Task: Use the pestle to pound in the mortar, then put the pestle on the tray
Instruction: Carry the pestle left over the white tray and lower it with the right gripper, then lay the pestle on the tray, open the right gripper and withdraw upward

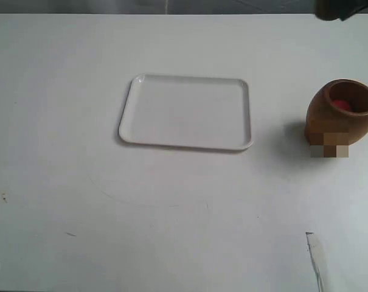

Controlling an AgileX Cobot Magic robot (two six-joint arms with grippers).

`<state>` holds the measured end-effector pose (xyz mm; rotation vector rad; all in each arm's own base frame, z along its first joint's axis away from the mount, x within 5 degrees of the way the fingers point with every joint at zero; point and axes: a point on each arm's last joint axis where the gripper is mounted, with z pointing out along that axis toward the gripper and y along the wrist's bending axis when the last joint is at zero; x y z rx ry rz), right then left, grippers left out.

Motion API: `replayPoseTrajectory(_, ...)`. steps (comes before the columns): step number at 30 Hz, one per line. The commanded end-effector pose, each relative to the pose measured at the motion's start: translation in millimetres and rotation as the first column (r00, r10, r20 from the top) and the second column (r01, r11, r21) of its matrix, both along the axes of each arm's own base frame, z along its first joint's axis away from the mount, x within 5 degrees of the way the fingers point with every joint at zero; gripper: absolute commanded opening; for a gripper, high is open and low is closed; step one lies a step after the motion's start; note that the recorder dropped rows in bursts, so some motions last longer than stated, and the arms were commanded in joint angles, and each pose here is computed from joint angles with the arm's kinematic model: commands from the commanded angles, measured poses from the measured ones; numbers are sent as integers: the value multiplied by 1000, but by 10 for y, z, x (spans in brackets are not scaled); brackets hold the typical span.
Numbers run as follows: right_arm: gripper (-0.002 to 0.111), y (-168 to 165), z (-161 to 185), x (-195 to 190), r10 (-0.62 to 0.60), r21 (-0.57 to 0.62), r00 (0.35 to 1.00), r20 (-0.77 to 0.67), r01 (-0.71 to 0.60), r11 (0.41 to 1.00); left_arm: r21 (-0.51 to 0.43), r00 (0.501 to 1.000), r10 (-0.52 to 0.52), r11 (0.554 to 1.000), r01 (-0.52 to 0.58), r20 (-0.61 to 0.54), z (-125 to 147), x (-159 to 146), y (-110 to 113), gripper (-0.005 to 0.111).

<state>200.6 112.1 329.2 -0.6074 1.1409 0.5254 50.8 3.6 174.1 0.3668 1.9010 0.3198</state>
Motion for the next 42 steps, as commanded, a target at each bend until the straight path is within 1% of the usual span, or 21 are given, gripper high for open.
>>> replayPoseTrajectory(1,0,235,-131,387,118,-52,960,-252,-135,989,-15,1000,-6,1000,6,4,1,1,-7,0)
replayPoseTrajectory(3,0,372,-314,599,148,-70,918,-369,-186,980,-15,1000,-6,1000,6,4,1,1,-7,0)
replayPoseTrajectory(5,0,541,-524,781,146,-116,879,-453,-221,968,-15,1000,-6,1000,6,4,1,1,-7,0)
replayPoseTrajectory(8,0,801,-833,986,81,-206,839,-538,-224,953,-15,1000,-6,1000,6,4,1,1,-7,0)
replayPoseTrajectory(11,0,1081,-1091,1139,24,-279,808,-589,-231,932,-15,1000,-6,1000,6,4,1,1,-7,0)
replayPoseTrajectory(16,0,1488,-1485,1269,-28,-362,773,-633,-264,894,-15,1000,-6,1000,6,4,1,1,-7,0)
replayPoseTrajectory(21,0,1730,-1770,1314,-33,-380,747,-664,-300,875,-15,1000,-6,1000,6,4,1,1,-7,0)
replayPoseTrajectory(24,0,1759,-1926,1310,-46,-393,729,-683,-313,865,-15,1000,-6,1000,6,4,1,1,-7,0)
replayPoseTrajectory(29,0,1731,-2116,1326,-106,-424,697,-709,-302,854,-15,1000,-6,1000,6,4,1,1,-7,0)
replayPoseTrajectory(36,0,1710,-2196,1328,-156,-445,671,-724,-281,850,-15,1000,-6,1000,6,4,1,1,-7,0)
replayPoseTrajectory(40,0,1689,-2269,1325,-210,-489,662,-719,-268,830,-15,1000,-6,1000,6,4,1,1,-7,0)
replayPoseTrajectory(42,5,1694,-2304,1319,-211,-490,658,-723,-273,828,-15,1000,-6,1000,6,4,1,1,-7,0)
